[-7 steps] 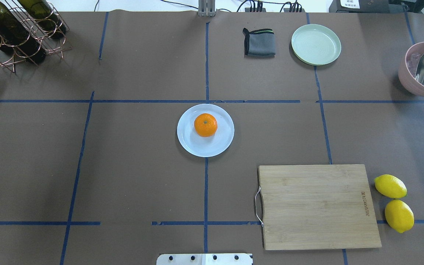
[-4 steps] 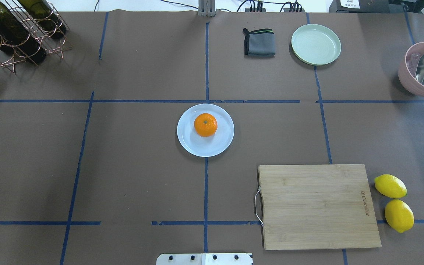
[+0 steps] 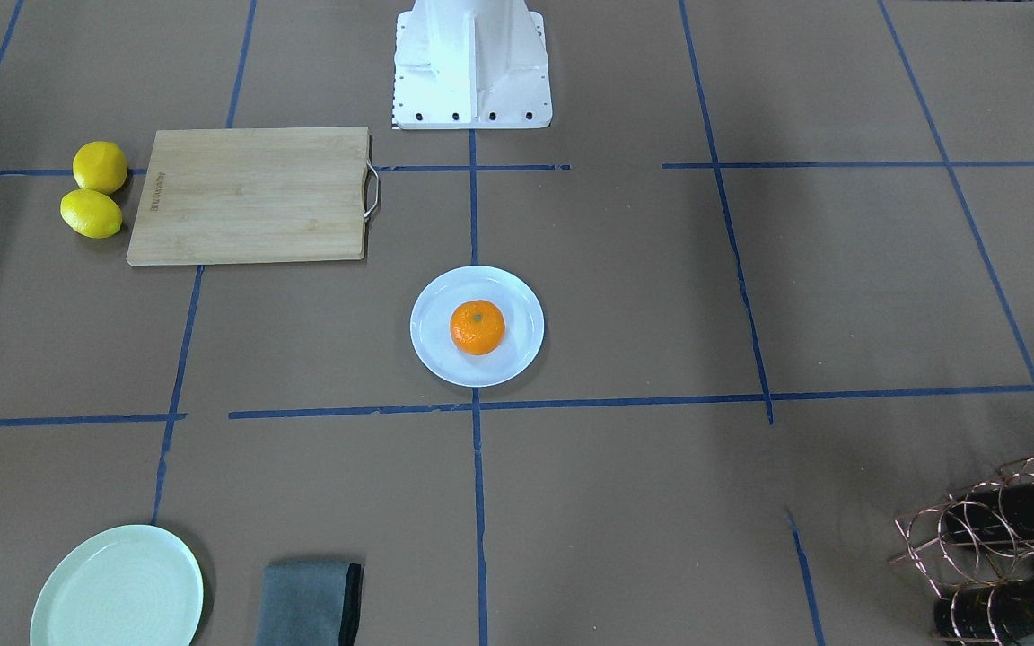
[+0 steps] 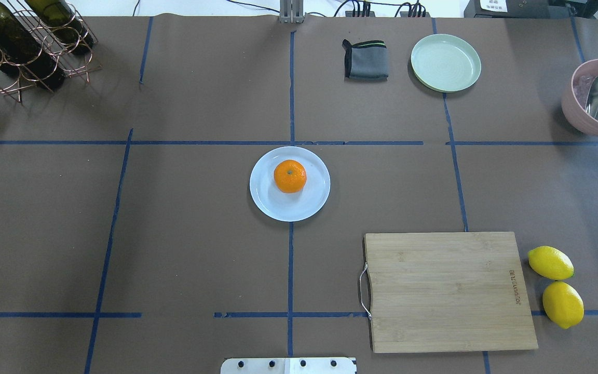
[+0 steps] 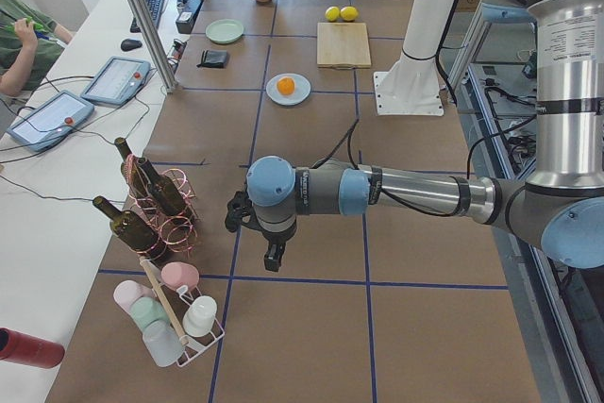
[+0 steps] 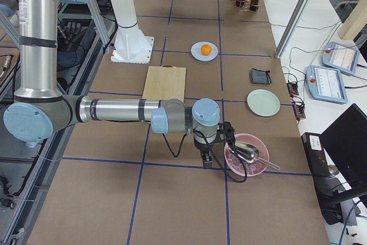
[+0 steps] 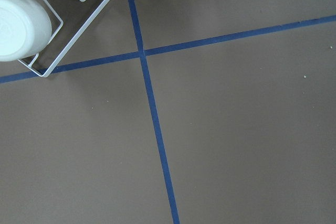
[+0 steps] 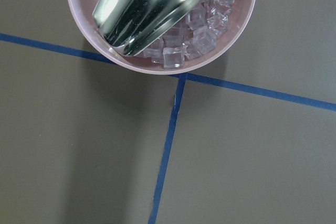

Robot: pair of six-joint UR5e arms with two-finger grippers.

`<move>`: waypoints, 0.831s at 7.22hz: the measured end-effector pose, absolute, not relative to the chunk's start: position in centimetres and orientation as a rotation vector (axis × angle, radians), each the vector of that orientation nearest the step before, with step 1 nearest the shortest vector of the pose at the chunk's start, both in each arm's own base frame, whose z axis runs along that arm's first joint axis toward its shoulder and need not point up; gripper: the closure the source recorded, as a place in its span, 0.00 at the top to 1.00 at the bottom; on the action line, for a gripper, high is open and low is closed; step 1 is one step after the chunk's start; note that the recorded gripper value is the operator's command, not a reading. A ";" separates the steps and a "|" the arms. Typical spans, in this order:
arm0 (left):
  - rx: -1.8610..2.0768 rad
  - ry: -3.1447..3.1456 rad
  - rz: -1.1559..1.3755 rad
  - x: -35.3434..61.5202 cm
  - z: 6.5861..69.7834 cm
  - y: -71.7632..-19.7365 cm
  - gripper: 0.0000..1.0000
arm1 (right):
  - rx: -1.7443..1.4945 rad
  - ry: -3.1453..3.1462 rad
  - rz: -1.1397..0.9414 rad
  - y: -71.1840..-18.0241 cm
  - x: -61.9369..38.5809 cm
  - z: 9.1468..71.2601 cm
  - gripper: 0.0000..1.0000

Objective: Pick orange to plate

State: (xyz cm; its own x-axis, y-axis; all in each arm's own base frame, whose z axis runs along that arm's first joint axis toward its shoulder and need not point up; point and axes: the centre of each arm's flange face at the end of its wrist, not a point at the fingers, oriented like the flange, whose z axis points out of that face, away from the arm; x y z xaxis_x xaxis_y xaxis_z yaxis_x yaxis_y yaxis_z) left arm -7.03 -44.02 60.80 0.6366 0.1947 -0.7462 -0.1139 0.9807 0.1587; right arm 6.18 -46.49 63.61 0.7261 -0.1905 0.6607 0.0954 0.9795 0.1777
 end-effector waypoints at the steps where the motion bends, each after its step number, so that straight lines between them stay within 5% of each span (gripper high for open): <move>1: 0.096 0.862 0.174 -7.0 61.0 -43.9 1.00 | 0.134 -0.741 -0.156 -46.5 6.2 63.7 1.00; 6: 0.095 0.862 0.174 -7.0 61.1 -44.0 1.00 | 0.133 -0.745 -0.153 -46.6 6.2 63.8 1.00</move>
State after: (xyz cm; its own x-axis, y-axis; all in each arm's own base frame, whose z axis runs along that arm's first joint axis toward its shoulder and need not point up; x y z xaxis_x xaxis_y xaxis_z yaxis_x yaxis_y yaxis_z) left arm -7.04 -43.97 61.14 0.6378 0.1904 -0.7463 -0.1137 0.9816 0.1533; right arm 6.16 -46.58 63.77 0.7252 -0.1849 0.6633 0.0909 0.9805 0.1739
